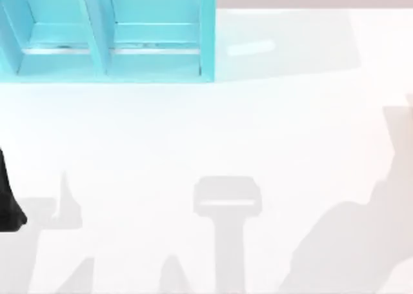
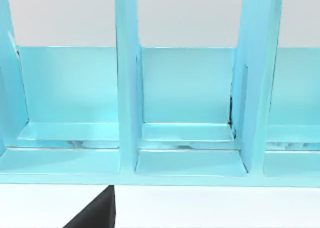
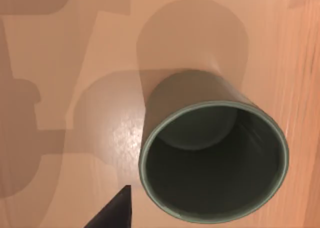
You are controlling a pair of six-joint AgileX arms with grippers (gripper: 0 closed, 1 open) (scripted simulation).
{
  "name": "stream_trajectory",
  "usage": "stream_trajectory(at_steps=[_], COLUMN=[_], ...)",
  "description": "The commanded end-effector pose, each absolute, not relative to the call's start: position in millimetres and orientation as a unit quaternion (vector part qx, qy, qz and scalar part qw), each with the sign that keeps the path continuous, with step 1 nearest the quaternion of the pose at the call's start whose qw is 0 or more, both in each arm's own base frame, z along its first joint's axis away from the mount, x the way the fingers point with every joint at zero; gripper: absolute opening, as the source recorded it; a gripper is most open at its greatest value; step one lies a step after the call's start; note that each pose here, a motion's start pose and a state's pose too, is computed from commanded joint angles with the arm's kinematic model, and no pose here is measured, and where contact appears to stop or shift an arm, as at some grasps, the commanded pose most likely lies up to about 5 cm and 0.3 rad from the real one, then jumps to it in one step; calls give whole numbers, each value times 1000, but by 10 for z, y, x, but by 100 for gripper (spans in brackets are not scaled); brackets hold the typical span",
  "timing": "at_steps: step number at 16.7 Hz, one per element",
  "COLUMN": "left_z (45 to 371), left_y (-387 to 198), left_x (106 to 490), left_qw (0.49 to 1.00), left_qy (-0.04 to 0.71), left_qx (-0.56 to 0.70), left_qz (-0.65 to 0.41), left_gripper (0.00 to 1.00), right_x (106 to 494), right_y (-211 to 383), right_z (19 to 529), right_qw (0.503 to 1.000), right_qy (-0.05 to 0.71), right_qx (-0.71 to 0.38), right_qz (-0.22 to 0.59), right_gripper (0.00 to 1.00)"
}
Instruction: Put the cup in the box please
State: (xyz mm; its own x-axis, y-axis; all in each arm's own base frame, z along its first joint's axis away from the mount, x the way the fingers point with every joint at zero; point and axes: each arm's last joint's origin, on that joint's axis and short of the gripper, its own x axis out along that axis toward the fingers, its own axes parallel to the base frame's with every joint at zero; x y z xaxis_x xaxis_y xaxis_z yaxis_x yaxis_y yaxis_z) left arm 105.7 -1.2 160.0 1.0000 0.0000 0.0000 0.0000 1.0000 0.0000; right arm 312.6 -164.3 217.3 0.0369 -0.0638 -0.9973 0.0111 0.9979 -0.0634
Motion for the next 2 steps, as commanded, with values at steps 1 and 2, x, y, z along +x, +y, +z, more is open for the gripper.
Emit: stream_trajectory(at_steps=[1, 2], left_z=[1600, 1600], left_y=[-12, -12], left_x=[1057, 1057], left_qw=[1000, 1000], left_qy=[0, 0], left_qx=[0, 0], left_qz=[0, 0], left_gripper=[100, 100], right_x=[3126, 3126], right_y=[-1643, -1643], right_z=[2173, 2173], right_qw=[720, 720], right_qy=[693, 693], right_qx=[-19, -19], right_qz=[-26, -26], right_gripper=[100, 100])
